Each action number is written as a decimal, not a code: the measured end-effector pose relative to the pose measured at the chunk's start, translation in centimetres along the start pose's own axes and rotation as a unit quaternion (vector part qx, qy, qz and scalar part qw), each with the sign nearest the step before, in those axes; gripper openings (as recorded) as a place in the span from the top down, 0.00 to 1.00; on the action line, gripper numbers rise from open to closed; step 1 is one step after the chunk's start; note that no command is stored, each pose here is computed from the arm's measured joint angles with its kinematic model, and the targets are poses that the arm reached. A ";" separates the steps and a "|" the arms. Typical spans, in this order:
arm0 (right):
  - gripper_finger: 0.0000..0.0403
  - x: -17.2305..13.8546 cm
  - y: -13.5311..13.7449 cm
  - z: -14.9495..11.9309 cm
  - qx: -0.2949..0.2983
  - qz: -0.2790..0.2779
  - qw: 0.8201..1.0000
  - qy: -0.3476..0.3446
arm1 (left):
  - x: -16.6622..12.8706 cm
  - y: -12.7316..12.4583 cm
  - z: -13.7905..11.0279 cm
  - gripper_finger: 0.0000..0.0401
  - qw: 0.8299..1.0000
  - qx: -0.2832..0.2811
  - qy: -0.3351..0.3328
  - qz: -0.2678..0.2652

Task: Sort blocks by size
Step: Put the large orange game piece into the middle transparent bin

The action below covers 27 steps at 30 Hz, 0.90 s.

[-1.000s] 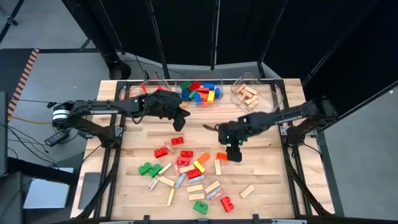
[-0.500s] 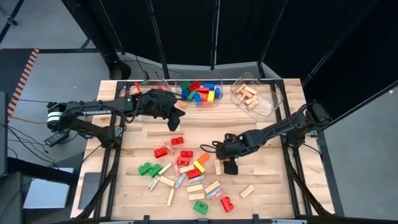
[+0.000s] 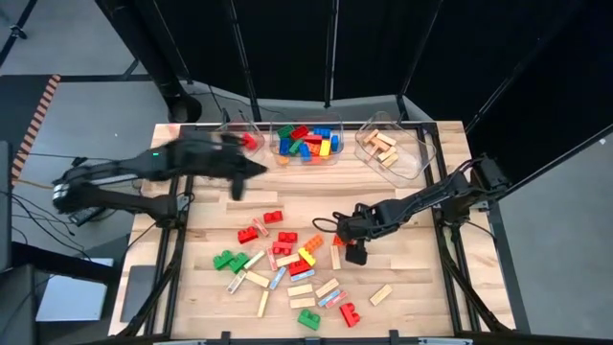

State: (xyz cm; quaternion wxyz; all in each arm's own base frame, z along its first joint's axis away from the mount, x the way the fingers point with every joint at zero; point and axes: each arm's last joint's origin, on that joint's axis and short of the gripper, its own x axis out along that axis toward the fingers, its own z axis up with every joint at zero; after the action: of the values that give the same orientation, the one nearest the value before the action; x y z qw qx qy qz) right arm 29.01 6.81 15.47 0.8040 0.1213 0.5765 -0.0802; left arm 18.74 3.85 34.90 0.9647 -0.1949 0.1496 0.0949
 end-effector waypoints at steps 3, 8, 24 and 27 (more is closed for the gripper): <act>0.24 0.2 -0.1 -0.1 0.008 0.003 1.000 -0.004 | -4.4 -0.3 0.3 1.00 0.998 0.001 -0.057 0.022; 0.25 0.3 0.0 0.3 0.008 0.015 1.000 -0.023 | -10.4 -0.1 -1.0 1.00 0.992 0.000 -0.109 0.059; 0.49 2.7 0.3 1.1 -0.002 0.016 1.000 -0.002 | -16.6 1.8 -5.4 1.00 0.976 -0.007 -0.148 0.157; 0.63 2.3 0.2 1.5 0.002 0.008 1.000 0.004 | -15.6 2.4 -6.6 0.99 0.977 -0.009 -0.139 0.161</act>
State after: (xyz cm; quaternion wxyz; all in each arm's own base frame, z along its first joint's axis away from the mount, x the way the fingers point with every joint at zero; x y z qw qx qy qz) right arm 31.19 6.56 13.82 0.8023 0.1274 0.5784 -0.0744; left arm 1.90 1.37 33.30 0.9466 -0.1615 0.0422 0.2760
